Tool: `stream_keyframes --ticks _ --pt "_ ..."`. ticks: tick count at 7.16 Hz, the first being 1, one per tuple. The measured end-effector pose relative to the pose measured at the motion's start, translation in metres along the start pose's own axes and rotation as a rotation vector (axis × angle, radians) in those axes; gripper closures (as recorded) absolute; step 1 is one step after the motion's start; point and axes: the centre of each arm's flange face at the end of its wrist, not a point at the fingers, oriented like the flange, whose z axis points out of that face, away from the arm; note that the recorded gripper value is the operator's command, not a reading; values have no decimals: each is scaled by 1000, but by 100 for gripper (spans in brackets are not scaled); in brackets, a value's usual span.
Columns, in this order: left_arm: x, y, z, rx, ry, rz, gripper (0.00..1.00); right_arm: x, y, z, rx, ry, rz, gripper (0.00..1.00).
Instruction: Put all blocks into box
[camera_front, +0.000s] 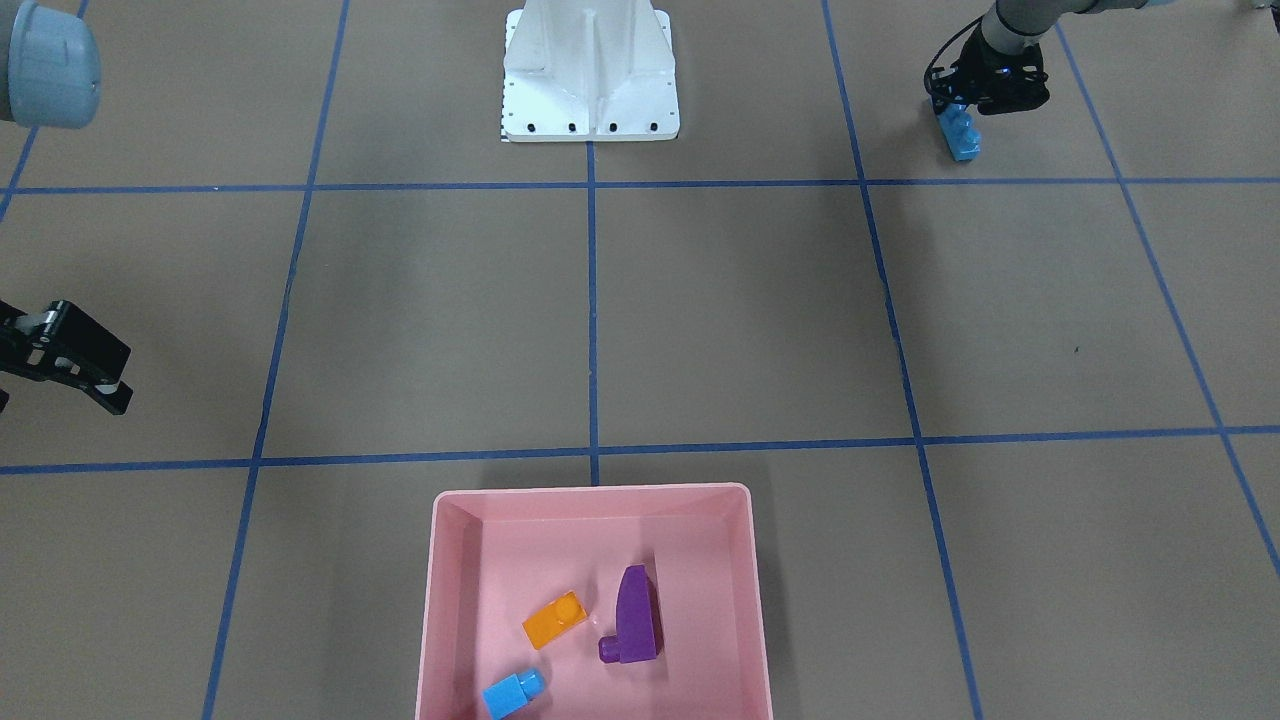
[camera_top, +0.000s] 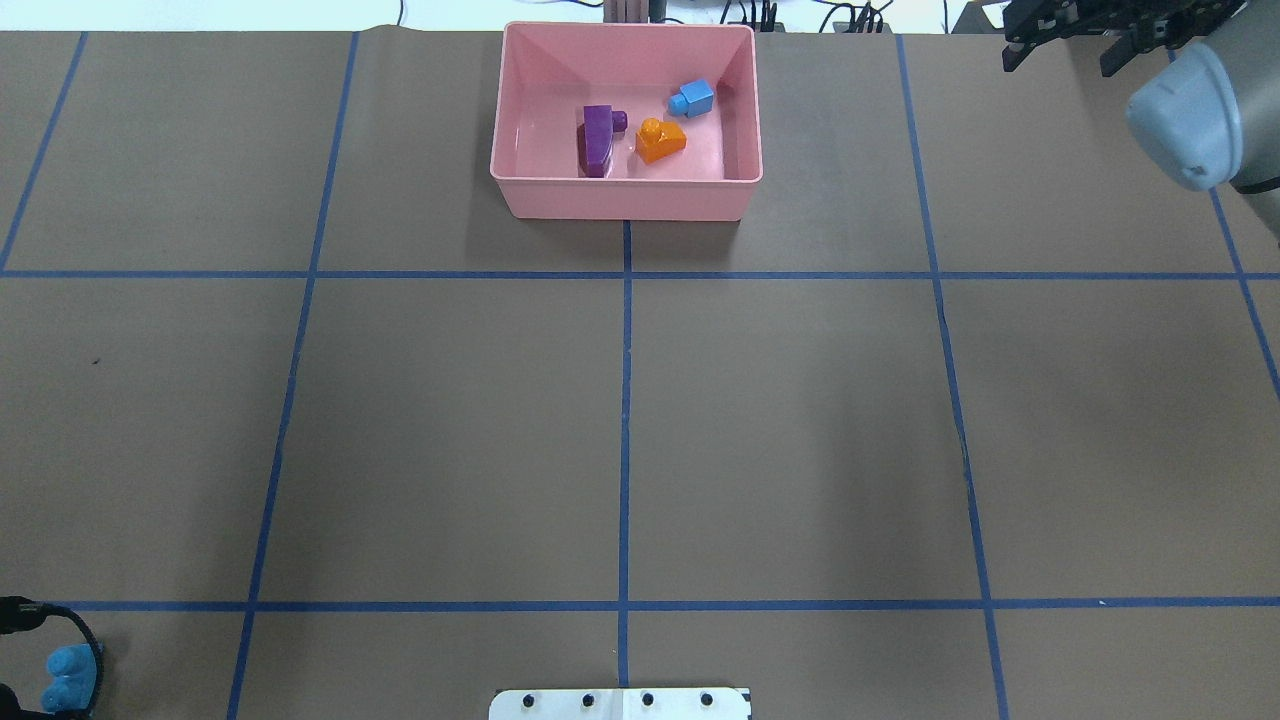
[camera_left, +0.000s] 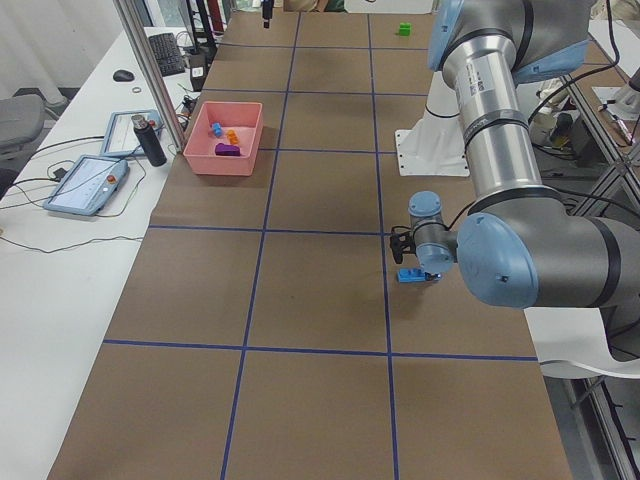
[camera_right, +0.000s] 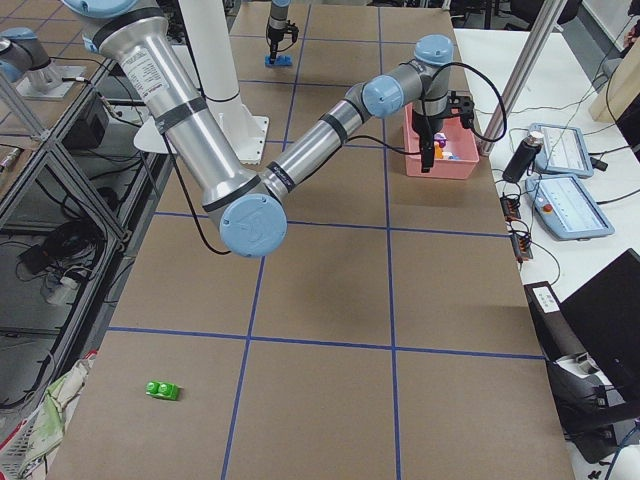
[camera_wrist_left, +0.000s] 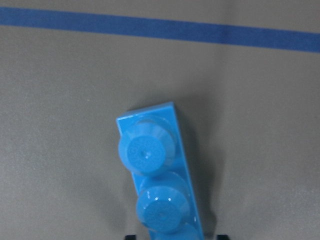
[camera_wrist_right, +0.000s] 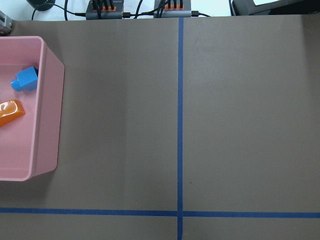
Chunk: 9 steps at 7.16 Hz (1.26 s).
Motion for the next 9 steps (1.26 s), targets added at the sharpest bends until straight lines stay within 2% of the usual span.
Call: stream_keyframes --ticks 2,3,4,6,7,8,9 --pt "18 -1 -31 11 87 -4 100 4 0 5 -7 6 -4 0" --pt "30 -11 -60 47 150 -25 100 10 1 11 -14 13 -13 0" --pt "45 -29 -89 114 226 -21 100 19 3 18 -22 23 -24 0" --pt "97 -90 -150 286 390 16 100 34 9 30 -41 36 -52 0" --pt "132 -125 -179 343 427 14 100 38 10 33 -47 39 -58 0" --pt "178 -168 -210 391 426 16 100 42 10 37 -54 43 -59 0" --pt "229 -210 -243 425 393 15 100 47 11 41 -60 48 -62 0"
